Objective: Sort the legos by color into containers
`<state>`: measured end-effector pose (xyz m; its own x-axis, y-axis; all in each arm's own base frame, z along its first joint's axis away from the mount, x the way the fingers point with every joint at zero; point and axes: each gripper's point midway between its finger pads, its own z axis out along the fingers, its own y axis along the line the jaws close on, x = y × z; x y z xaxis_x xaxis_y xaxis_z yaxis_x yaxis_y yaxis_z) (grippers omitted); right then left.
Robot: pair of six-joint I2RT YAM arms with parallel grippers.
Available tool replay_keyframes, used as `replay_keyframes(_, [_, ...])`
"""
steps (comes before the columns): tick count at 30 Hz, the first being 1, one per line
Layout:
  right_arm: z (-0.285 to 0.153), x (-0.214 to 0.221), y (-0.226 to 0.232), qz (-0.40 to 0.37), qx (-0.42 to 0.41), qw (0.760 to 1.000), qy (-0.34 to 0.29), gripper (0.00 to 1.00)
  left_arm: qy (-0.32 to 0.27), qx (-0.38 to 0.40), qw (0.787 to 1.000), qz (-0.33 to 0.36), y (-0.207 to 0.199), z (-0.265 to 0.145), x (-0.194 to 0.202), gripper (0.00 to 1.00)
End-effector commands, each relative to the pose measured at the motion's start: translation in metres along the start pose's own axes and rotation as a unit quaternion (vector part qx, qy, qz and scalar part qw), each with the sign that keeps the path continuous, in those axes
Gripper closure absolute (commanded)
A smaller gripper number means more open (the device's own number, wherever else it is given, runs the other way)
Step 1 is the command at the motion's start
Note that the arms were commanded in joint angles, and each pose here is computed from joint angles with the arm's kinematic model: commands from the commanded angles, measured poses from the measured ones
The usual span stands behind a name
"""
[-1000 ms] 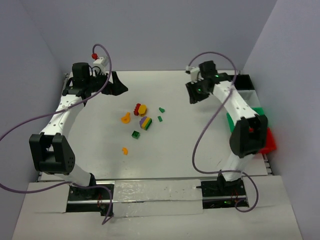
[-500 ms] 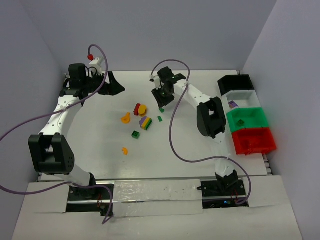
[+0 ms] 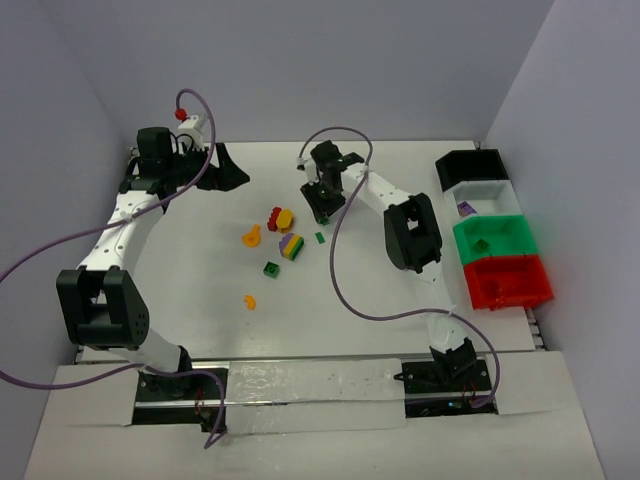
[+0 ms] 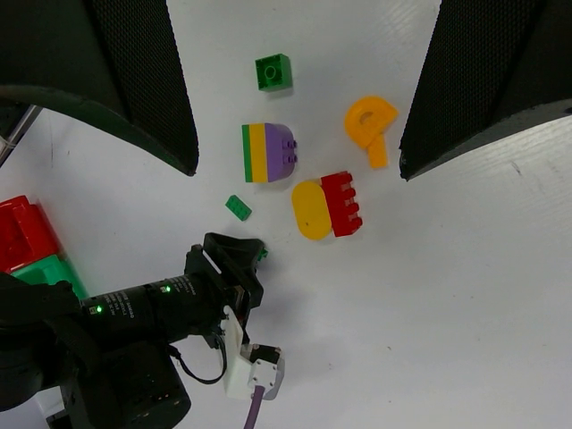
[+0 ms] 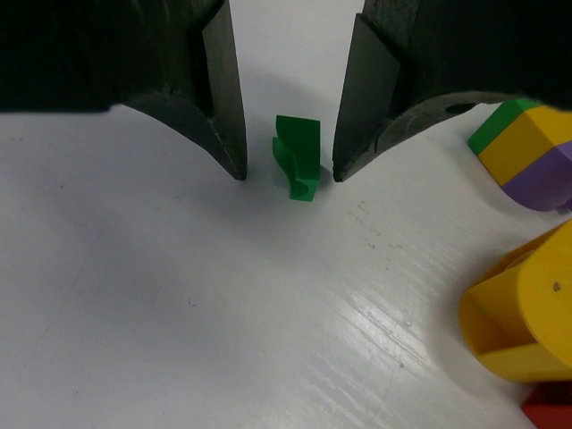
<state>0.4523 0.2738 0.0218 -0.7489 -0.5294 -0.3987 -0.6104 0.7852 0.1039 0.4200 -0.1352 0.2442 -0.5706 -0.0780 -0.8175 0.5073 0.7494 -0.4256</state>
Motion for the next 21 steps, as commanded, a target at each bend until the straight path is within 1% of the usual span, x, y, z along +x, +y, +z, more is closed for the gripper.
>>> replay_keyframes(1, [0.003, -0.011, 0.007, -0.018, 0.001, 1.000, -0.014, 0.54, -0.016, 0.004, 1.000, 0.018, 0.000, -0.002, -0.010, 0.01])
replay_keyframes(3, [0.004, -0.007, 0.006, -0.020, 0.004, 1.000, -0.011, 0.61, -0.016, 0.003, 1.000, 0.018, 0.001, -0.002, -0.010, 0.01])
replay_keyframes(6, [-0.004, -0.005, 0.005, -0.023, 0.017, 1.000, -0.012, 0.77, -0.017, 0.004, 1.000, 0.018, 0.000, -0.002, -0.011, 0.01])
replay_keyframes(7, [-0.004, -0.004, 0.004, -0.023, 0.019, 0.999, -0.012, 0.77, -0.017, 0.004, 1.000, 0.017, 0.000, -0.002, -0.011, 0.01])
replay_keyframes(8, [-0.012, 0.003, 0.002, -0.022, 0.027, 0.999, -0.010, 0.84, -0.017, 0.005, 1.000, 0.017, 0.001, -0.001, -0.012, 0.01])
replay_keyframes(9, [-0.029, -0.006, 0.003, -0.025, 0.031, 0.999, -0.029, 0.85, -0.018, 0.005, 1.000, 0.018, 0.000, -0.001, -0.012, 0.01])
replay_keyframes(11, [-0.040, 0.003, -0.001, -0.022, 0.038, 0.999, -0.026, 0.86, -0.020, 0.004, 1.000, 0.020, 0.000, -0.002, -0.014, 0.01])
replay_keyframes(14, [-0.102, 0.003, -0.012, -0.012, 0.056, 0.996, -0.066, 0.86, -0.024, 0.001, 0.999, 0.034, -0.002, -0.004, -0.017, 0.02])
replay_keyframes(15, [-0.108, 0.016, -0.024, 0.001, 0.061, 0.996, -0.059, 0.86, -0.024, -0.006, 0.999, 0.037, 0.000, -0.003, -0.016, 0.02])
replay_keyframes(16, [-0.137, 0.016, -0.030, 0.008, 0.070, 0.994, -0.082, 0.86, -0.025, -0.007, 0.999, 0.044, -0.003, -0.004, -0.017, 0.02])
replay_keyframes(17, [-0.138, 0.028, -0.041, 0.019, 0.076, 0.994, -0.071, 0.86, -0.026, -0.010, 0.998, 0.048, -0.003, -0.005, -0.018, 0.02])
replay_keyframes(18, [-0.155, 0.041, -0.049, 0.029, 0.085, 0.993, -0.071, 0.86, -0.024, -0.009, 0.998, 0.052, -0.005, -0.004, -0.017, 0.02])
replay_keyframes(21, [-0.212, 0.087, -0.102, 0.088, 0.136, 0.983, -0.087, 0.86, -0.021, -0.005, 0.998, 0.059, -0.012, -0.001, -0.013, 0.02])
